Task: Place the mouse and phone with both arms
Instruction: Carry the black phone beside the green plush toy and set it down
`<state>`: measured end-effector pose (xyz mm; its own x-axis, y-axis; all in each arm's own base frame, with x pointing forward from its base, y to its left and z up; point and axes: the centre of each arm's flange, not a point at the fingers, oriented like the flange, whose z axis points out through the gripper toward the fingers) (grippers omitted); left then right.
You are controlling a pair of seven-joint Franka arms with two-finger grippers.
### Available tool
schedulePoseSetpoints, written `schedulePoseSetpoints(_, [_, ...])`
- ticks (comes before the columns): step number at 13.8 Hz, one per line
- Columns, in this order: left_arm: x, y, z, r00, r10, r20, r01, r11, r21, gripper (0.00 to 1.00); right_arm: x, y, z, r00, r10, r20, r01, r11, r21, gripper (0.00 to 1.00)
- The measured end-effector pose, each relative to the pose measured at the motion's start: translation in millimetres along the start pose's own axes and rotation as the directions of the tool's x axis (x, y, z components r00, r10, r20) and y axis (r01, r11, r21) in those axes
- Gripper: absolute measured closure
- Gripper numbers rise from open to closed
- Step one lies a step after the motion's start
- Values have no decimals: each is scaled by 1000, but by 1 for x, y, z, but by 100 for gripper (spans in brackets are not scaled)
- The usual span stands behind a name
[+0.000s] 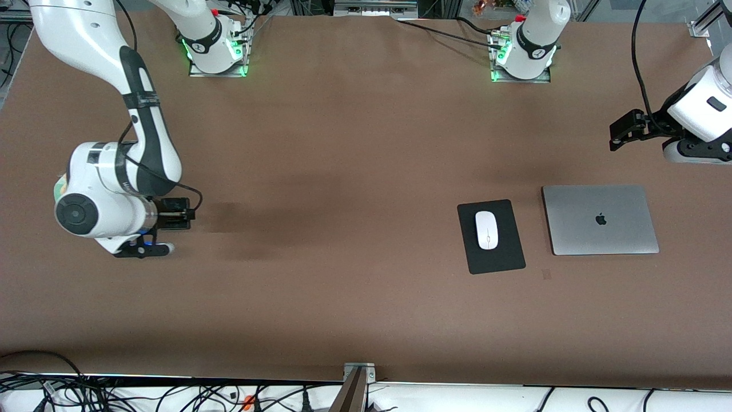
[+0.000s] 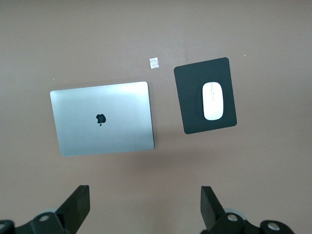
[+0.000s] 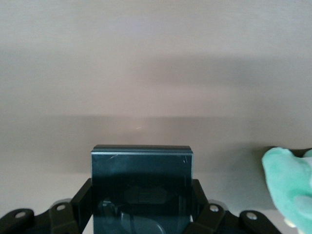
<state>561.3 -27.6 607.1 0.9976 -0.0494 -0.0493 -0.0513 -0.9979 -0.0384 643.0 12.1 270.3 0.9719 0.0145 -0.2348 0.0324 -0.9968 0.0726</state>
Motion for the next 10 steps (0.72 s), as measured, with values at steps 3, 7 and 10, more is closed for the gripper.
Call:
schedulePoseSetpoints(3, [2,3,-2,1000,5,-8,-5,1000,0,0,-9,34,39,995,27,-92,-27,1000,-5,21])
schedulePoseSetpoints(7, [5,14,-7,999,25,-20,-25,1000,0,0,-31,72,88,981,77,-178,-74,997,21,21])
schedulePoseSetpoints(10, [5,15,-8,999,26,-21,-26,1000,0,0,-43,70,105,971,103,-214,-96,995,41,21])
